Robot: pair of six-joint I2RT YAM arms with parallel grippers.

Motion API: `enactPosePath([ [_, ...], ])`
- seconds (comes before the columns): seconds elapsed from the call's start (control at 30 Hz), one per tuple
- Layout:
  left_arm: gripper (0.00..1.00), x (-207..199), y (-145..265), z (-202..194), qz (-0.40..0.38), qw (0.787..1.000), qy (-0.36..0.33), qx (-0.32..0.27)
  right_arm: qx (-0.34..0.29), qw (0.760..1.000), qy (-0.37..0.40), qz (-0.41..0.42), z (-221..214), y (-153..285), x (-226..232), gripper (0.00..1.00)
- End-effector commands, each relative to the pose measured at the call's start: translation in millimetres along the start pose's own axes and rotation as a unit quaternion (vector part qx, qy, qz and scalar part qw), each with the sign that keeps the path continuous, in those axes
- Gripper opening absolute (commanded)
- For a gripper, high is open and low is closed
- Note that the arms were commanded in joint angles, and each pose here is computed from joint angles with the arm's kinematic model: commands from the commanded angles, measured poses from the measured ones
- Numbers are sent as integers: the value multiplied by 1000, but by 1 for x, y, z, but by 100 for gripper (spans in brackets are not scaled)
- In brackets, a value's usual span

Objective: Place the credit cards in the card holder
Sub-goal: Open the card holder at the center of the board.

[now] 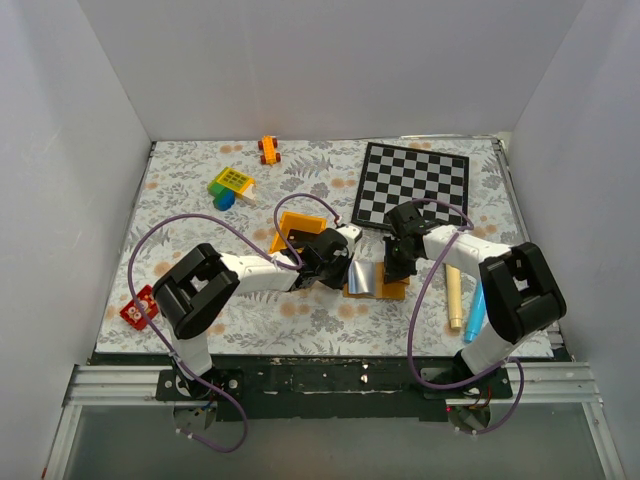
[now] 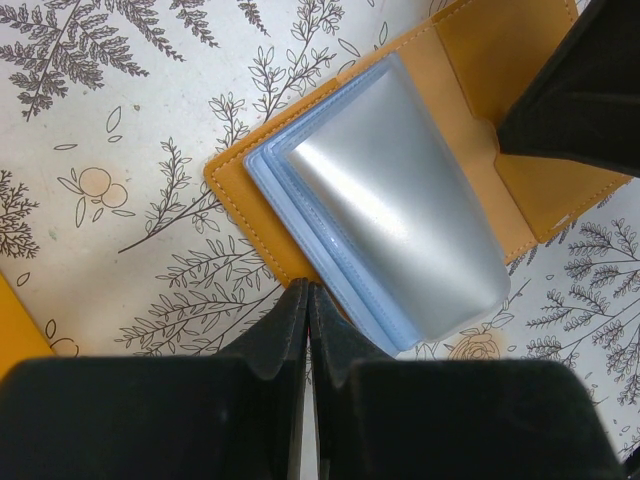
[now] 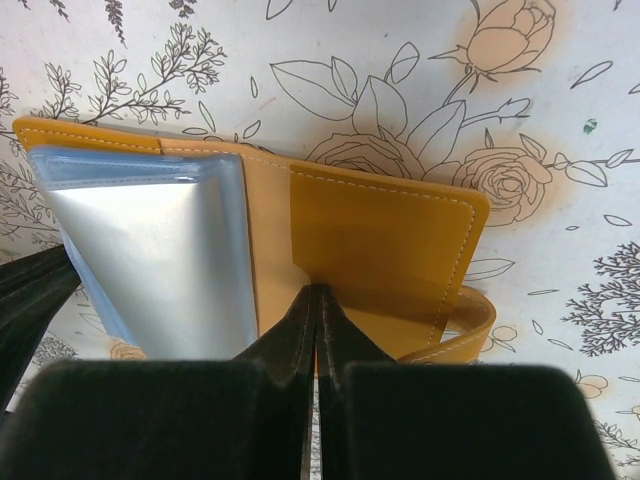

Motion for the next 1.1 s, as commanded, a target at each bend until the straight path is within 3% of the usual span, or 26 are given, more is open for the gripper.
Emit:
enactPosePath([
  [0.0,0,-1,0,7,5,1000,-2,-8,-18,1000,9,24,2,6,7,1],
  [0.33,0,-9,-1,19,-27,999,7,-19,6,1000,-1,30,-1,-11,5,1],
  [0.7,0,-25,16,51,-85,993,17,-74,14,999,-14,43,-1,-15,4,1],
  [1.07,0,-37,-13,43,-119,991,22,-51,20,997,-27,66,0,-13,2,1],
])
Point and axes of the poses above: each gripper's point midway between its finger pads, its own y axis back along the fingers, its own x axis along the line the jaws close on, z = x × y, the point moved 9 cm from there along y, back along the fingers, and after that the axes turned 6 degrees about -y, right-handed, at the moved point
